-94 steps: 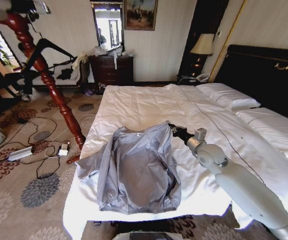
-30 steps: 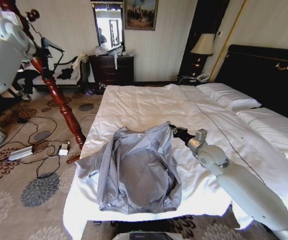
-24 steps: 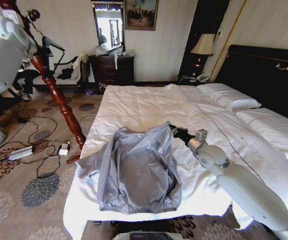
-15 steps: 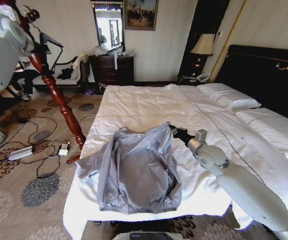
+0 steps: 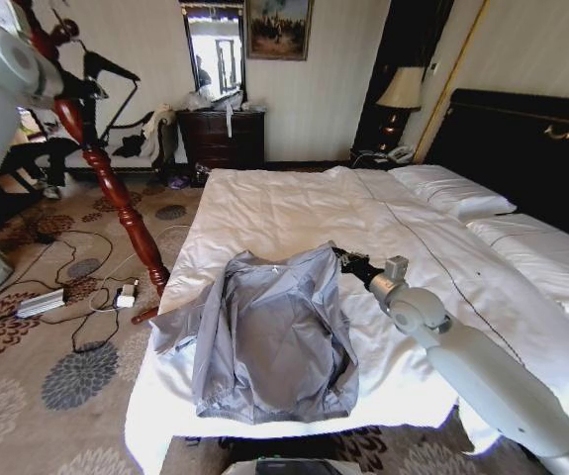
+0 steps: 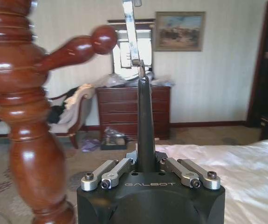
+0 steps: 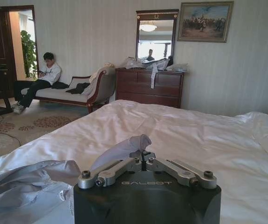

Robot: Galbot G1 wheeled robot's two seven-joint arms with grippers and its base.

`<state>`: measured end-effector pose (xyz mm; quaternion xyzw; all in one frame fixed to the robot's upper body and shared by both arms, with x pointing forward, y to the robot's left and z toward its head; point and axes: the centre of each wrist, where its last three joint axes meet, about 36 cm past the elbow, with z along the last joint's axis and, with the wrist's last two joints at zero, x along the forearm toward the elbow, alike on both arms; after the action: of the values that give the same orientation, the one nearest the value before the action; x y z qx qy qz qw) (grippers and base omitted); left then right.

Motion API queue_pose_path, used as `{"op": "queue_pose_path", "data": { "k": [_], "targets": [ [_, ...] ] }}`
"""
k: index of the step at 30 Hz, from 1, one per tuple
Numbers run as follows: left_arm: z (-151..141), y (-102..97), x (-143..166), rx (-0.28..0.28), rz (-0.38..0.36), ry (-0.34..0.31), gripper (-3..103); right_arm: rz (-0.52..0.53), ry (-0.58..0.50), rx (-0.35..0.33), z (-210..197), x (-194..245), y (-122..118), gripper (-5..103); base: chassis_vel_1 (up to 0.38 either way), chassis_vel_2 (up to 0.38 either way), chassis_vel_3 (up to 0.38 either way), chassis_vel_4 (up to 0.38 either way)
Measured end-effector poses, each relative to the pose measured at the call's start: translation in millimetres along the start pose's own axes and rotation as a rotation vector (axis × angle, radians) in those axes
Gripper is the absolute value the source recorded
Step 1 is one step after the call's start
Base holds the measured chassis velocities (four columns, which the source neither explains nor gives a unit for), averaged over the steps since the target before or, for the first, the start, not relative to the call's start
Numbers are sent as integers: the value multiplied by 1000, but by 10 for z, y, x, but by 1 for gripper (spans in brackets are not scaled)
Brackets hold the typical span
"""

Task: Pick up the clothes from the bed and hang them on the clothes hanger.

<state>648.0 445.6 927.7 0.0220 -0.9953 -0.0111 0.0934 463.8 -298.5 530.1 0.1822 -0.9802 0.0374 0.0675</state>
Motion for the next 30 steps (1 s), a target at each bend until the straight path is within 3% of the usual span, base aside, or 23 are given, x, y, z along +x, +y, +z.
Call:
{"op": "queue_pose_path", "data": {
  "k": [6,10,16,20,24,30],
  "targets": [
    [248,-21,49,-38,84,9,16,2,1,-7,18,0,8,0,0,0,0,0],
    [684,44,43,-65,164,-14,16,6,5,-12,40,5,10,0,0,0,0,0],
    [1096,104,34,-76,223,-21,16,12,5,-16,46,1,6,0,0,0,0,0],
    [1402,187,19,-99,273,-58,16,13,6,-29,53,-8,20,0,0,0,0,0],
    [1904,326,-56,-137,422,-169,16,14,12,-38,73,-6,30,0,0,0,0,0],
    [2395,504,-106,-196,503,-166,16,13,17,-51,88,-12,35,0,0,0,0,0]
  ]
}}
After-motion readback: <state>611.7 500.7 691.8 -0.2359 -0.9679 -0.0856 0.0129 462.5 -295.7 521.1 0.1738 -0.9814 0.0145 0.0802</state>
